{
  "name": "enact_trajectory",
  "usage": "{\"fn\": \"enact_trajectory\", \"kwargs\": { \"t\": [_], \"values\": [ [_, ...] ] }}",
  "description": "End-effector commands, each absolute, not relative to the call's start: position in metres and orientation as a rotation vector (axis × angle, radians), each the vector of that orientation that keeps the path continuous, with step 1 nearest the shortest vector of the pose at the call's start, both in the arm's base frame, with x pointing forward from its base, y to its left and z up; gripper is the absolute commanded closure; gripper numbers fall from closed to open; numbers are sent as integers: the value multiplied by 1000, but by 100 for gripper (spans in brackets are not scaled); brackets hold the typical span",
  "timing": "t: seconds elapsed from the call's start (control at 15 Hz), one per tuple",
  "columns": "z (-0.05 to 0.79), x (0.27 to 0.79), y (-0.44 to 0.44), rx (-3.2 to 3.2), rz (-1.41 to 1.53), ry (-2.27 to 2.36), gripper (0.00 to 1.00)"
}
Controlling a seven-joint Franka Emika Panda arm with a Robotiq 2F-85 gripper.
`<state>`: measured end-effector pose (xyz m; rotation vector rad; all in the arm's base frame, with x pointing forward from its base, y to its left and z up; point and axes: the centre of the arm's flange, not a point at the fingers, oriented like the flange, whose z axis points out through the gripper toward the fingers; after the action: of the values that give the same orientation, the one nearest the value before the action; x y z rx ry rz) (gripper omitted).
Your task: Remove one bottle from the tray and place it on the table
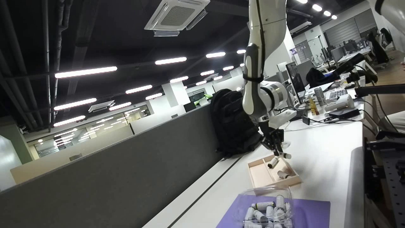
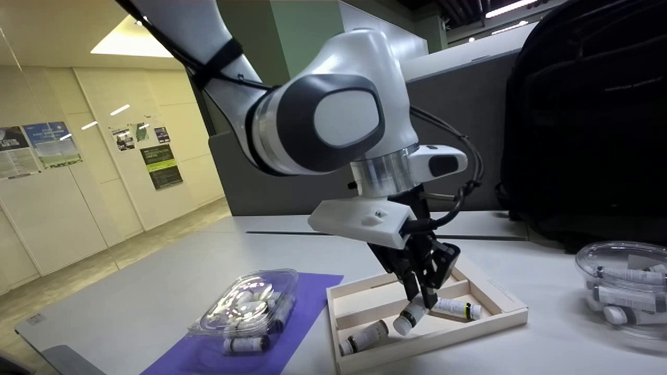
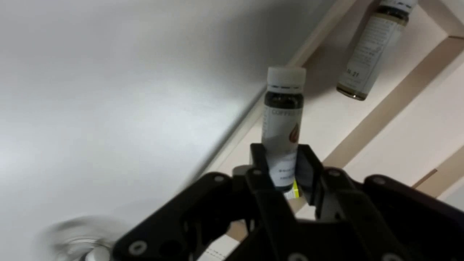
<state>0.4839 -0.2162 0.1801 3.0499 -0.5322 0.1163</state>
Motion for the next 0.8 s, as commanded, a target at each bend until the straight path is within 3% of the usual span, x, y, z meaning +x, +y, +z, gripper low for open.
{"fn": "enact_trajectory", "kwargs": {
  "t": [0.0,0.73],
  "values": [
    [199,440,-234,3033,125,-711,93],
    [141,445,-261,2978,38,-971,93]
  ]
}}
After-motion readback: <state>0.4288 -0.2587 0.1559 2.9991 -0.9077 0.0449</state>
